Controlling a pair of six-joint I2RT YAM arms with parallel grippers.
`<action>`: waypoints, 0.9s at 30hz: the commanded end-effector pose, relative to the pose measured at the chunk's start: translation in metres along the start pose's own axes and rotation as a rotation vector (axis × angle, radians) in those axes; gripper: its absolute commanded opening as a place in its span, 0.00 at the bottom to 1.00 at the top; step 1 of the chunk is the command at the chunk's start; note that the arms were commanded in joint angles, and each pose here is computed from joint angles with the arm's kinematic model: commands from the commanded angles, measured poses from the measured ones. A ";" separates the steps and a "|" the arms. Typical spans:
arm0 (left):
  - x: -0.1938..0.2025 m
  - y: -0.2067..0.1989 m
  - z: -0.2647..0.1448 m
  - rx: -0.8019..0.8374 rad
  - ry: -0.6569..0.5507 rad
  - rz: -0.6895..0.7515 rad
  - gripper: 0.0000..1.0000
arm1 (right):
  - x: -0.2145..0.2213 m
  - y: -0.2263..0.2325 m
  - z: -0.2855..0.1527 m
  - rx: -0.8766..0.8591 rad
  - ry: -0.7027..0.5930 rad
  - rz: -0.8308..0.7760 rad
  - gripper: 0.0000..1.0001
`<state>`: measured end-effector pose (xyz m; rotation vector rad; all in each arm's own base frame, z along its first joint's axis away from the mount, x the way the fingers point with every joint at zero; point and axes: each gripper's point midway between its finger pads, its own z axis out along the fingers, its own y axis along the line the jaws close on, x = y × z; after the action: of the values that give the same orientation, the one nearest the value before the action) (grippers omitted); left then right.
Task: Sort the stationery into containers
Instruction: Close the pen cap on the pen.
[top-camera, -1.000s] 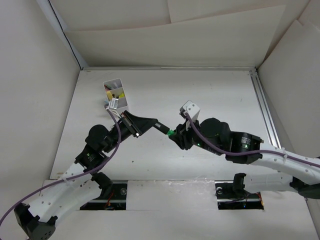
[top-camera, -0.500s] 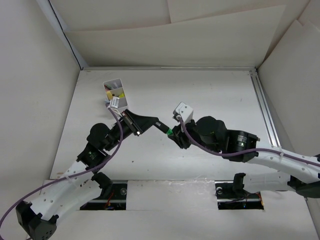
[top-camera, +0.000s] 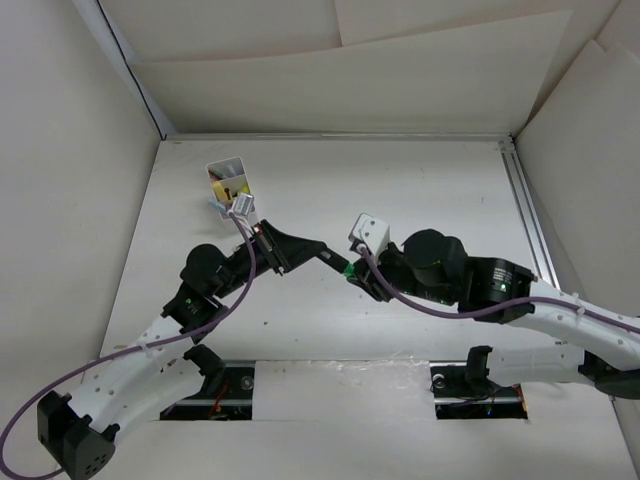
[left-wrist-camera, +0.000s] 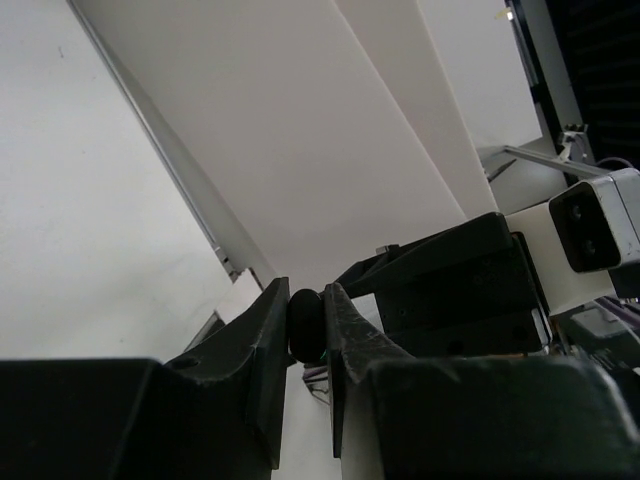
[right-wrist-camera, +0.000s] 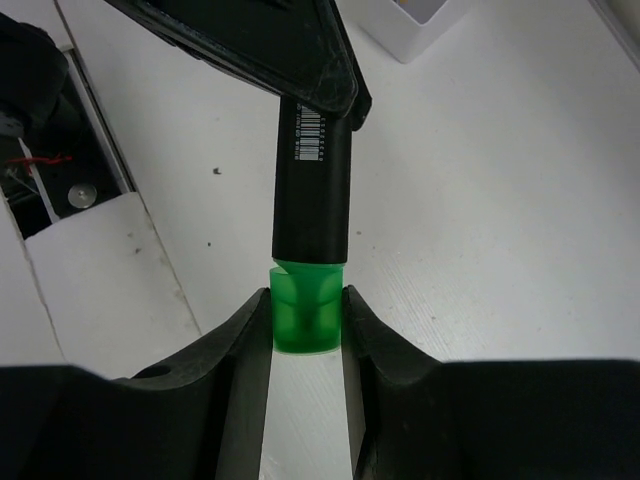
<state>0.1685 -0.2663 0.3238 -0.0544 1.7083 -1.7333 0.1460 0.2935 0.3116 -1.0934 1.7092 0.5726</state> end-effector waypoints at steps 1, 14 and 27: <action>0.078 -0.006 -0.025 0.058 0.402 -0.131 0.00 | -0.159 -0.028 -0.043 0.091 -0.549 0.031 0.07; 0.084 0.003 -0.026 0.012 0.442 -0.144 0.00 | -0.169 -0.018 -0.002 0.069 -0.469 -0.072 0.07; 0.087 0.001 -0.026 0.047 0.461 -0.161 0.00 | -0.181 -0.019 0.024 0.096 -0.482 -0.048 0.06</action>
<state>0.1764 -0.2688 0.3006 -0.1053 1.7965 -1.7183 0.1710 0.2973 0.2905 -1.3052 1.7860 0.2893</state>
